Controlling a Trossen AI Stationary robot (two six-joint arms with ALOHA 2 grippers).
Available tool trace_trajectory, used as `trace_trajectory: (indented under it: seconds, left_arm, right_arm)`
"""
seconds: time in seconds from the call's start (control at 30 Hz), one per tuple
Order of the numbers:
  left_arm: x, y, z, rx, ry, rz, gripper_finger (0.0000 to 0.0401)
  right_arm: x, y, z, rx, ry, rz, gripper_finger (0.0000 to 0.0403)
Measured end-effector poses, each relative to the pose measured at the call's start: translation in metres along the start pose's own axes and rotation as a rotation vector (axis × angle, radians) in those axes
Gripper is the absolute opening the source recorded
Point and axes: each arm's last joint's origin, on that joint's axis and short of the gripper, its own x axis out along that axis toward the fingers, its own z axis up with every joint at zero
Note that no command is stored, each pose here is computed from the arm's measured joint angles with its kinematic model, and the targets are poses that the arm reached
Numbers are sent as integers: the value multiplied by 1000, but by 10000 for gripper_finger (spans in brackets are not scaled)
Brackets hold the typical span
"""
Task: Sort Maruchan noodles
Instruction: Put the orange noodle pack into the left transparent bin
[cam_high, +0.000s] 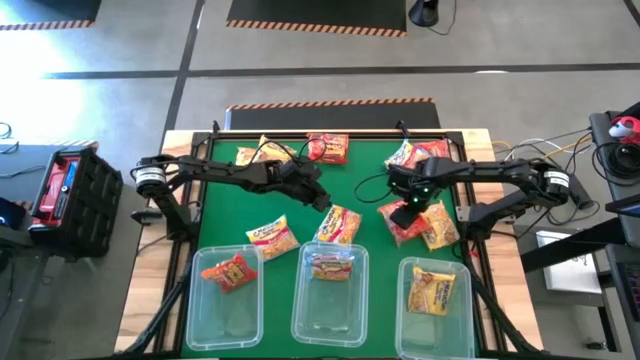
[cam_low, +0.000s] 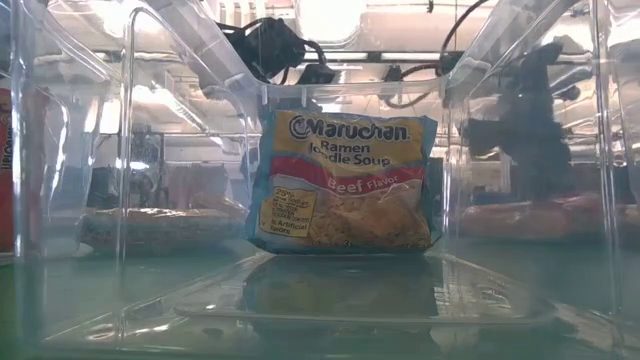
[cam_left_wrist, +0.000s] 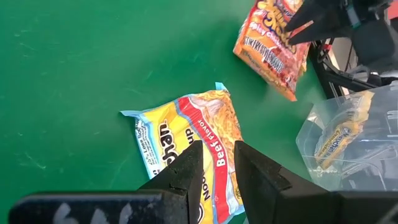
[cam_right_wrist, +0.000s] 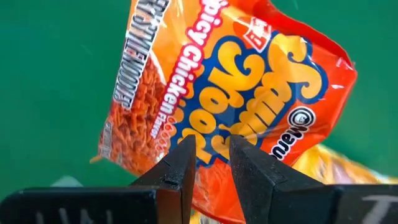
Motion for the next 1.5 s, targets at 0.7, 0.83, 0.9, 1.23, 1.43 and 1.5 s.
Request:
trace_trajectory:
  seconds: [0.7, 0.83, 0.9, 1.23, 1.43, 1.5]
  left_arm:
    - [-2, -12, 12, -42, -136, -111, 74]
    - [-2, -12, 13, -44, -136, -111, 74]
    - [-2, -12, 13, -44, -136, -111, 74]
    - [-2, -12, 12, -76, -123, -123, 74]
    - [-1, -13, 11, -73, -109, -134, 74]
    - [-1, -13, 11, -74, -109, -134, 74]
  right_arm:
    - [-9, 15, 27, -132, -286, 159, 86]
    - [-9, 15, 18, -287, -181, 163, 86]
    - [-7, 14, 16, -354, -162, 152, 86]
    - [16, 19, 19, -477, -68, 94, 86]
    - [32, 20, 25, -467, -30, 37, 86]
    - [32, 21, 28, -436, -69, 40, 86]
